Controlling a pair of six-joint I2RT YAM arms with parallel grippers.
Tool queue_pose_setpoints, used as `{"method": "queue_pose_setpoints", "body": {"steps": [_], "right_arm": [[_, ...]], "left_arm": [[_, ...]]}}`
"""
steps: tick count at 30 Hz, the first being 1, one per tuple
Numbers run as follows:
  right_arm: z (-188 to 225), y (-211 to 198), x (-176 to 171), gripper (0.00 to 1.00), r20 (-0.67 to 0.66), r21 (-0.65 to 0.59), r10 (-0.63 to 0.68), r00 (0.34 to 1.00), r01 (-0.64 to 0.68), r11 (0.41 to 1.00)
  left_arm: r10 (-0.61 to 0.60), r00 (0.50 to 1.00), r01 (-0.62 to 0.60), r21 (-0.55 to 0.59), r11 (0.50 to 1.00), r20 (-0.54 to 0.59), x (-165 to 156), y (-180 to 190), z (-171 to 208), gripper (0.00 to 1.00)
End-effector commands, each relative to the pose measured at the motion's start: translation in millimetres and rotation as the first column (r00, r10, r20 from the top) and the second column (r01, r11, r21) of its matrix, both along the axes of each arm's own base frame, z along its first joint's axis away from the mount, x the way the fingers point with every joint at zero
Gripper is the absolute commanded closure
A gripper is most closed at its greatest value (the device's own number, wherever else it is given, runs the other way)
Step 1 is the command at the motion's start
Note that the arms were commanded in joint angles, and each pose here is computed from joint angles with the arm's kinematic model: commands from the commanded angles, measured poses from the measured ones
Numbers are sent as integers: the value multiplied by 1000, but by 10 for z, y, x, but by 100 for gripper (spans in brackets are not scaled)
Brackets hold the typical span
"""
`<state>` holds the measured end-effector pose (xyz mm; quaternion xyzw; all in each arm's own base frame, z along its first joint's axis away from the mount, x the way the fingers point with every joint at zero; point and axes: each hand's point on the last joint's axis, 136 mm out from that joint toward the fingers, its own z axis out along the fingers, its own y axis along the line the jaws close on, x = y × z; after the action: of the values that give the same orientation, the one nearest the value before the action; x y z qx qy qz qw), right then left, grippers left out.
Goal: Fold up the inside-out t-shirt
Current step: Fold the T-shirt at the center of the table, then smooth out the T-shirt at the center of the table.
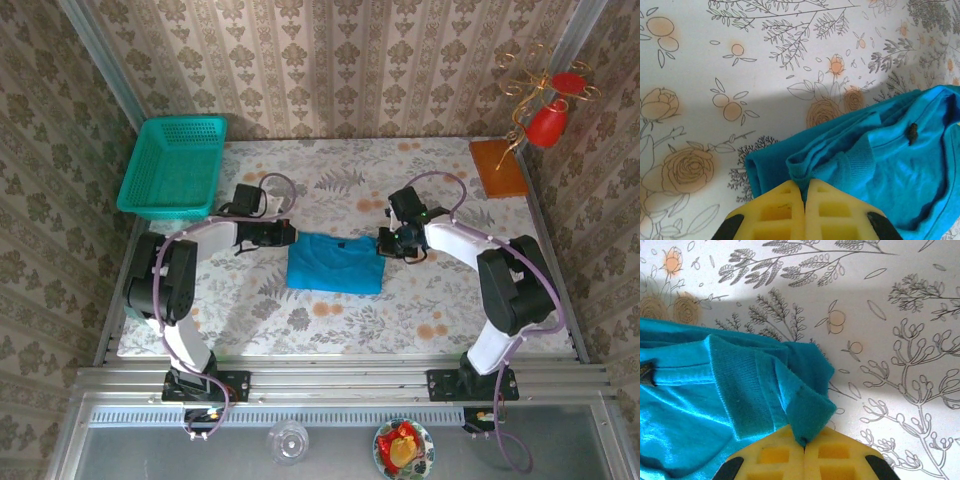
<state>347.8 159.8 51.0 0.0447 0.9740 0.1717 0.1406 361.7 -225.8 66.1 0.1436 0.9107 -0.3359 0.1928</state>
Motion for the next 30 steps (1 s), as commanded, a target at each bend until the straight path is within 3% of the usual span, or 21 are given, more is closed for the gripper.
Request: {"method": "queue_pose_setpoints", "body": {"steps": [1,7,12,16,21,30], "right_arm": [[-153,-142,22,100,-39,-56,-50,998,47,997],[-264,-134,21,100,-72,-62,-58,996,54,997],[19,-176,22,89,-30,-70,-68,997,66,995],[271,-223,-100,76,-13,-79,-71,997,70,994],[483,-85,-316,69,-19,-31,-47,999,46,998],[426,914,-694,69,-142,318,151,978,-100,943]], "left_arm": [[11,999,-10,34,999,-33,63,24,-163,97],[11,999,-11,-8,1000,-31,115,-30,-178,88],[10,999,-9,-21,1000,32,110,-12,160,75],[15,998,-15,-9,1000,58,28,41,460,71],[-20,999,19,32,999,34,-282,-36,593,71],[-85,988,86,6,996,-125,-892,-473,331,87]]}}
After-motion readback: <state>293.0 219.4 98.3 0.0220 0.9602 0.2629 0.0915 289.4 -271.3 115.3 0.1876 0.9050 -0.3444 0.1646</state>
